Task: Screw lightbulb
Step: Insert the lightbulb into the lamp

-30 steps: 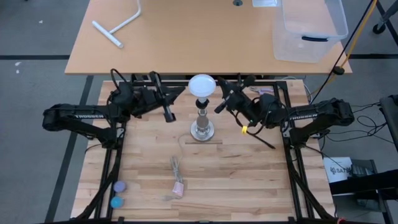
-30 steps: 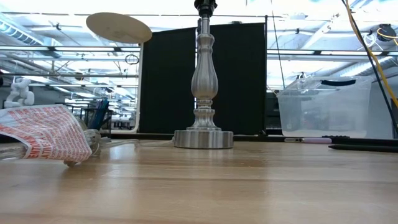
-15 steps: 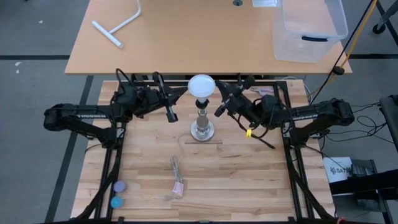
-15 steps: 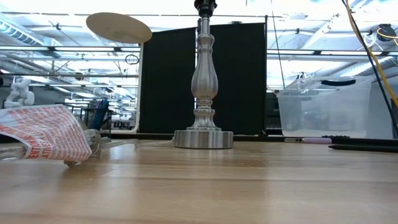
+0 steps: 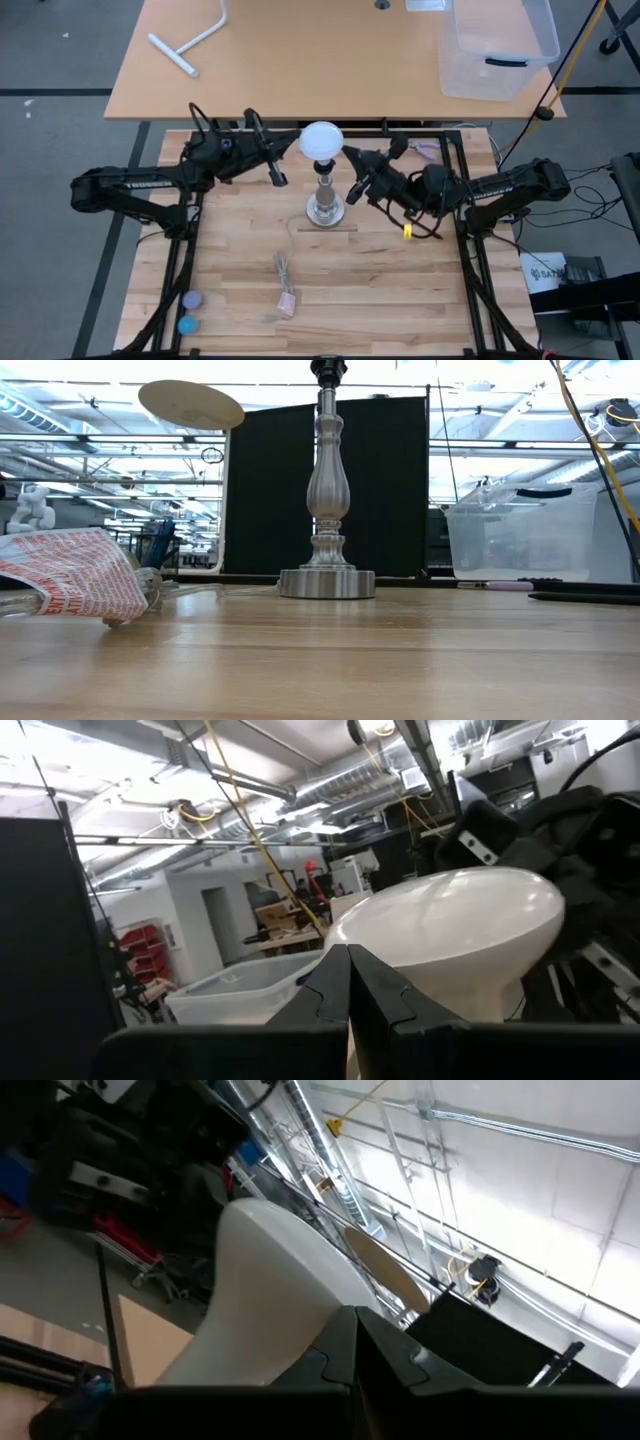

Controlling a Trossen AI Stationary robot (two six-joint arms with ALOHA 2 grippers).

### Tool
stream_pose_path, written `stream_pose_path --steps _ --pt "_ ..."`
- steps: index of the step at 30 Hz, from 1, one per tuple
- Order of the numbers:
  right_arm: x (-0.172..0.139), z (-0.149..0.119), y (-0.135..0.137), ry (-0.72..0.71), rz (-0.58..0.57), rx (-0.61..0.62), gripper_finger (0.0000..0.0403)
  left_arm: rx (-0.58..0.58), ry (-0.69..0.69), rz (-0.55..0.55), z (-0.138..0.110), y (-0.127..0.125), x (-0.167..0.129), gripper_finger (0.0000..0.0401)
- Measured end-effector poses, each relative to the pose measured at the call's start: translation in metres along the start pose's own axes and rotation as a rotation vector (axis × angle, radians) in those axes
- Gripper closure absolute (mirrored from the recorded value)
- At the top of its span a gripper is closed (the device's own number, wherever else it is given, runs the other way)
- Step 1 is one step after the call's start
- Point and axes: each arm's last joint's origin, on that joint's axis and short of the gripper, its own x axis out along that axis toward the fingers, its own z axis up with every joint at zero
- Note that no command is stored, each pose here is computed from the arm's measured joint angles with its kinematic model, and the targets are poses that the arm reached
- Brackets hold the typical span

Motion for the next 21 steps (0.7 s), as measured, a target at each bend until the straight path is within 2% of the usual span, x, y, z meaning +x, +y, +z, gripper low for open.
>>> stream_pose_path --steps 8,14,21 --pt "-0.006 0.008 0.006 -0.013 0.035 0.004 0.0403 0.003 0.022 0.025 -0.013 0.004 0.008 0.0401" --pt "-0.008 0.006 0.012 0.031 0.068 -0.021 0.0403 0.008 -0.021 0.095 -0.004 0.012 0.004 0.0401" --pt "-0.001 -0.005 0.008 0.124 0.025 -0.057 0.0403 -0.004 -0.090 0.000 0.010 0.006 -0.003 0.0401"
